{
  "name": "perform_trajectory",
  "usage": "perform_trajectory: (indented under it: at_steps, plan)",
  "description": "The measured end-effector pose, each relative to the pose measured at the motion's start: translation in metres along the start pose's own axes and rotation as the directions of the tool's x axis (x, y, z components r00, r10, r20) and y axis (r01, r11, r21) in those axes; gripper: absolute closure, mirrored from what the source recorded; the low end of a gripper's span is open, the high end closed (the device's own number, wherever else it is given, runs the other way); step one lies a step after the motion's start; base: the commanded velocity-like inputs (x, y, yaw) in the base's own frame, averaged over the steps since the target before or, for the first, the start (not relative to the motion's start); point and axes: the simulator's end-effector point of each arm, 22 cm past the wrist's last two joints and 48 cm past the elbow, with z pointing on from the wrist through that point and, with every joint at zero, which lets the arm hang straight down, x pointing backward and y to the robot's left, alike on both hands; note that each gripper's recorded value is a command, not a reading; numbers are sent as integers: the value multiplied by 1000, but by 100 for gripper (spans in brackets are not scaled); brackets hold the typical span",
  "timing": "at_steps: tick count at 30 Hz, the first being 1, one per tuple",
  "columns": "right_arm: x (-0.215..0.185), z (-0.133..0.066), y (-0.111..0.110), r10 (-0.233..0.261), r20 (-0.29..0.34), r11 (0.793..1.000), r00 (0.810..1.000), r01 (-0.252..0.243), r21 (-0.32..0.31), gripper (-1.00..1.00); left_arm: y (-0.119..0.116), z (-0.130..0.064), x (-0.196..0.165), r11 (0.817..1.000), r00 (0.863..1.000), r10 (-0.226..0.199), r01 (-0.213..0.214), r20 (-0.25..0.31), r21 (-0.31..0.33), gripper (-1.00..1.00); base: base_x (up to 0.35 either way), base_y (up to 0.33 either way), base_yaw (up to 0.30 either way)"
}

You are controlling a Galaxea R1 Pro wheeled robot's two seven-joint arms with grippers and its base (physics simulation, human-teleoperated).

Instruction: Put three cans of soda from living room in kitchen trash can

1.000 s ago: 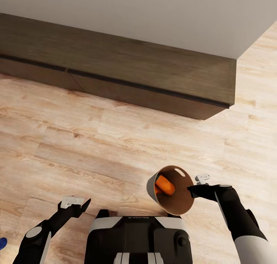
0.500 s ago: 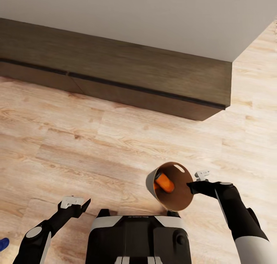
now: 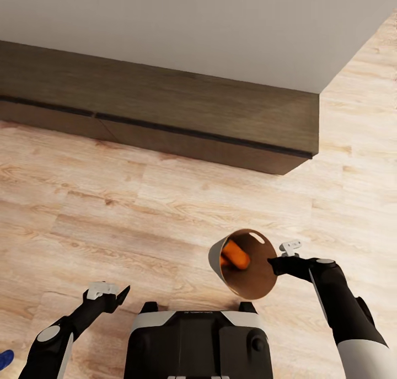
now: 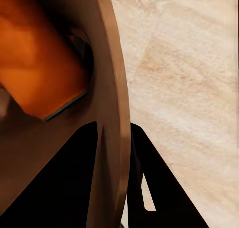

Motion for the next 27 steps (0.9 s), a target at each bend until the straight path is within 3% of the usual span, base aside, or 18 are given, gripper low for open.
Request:
perform_trajectory:
  at_steps: [27]
  plan:
    - [-17,-44,16,-8,44,1000,999,8,-3,100,-6,-38,-28,1000,999,12,-12,48,-4,-100,0,0,-12]
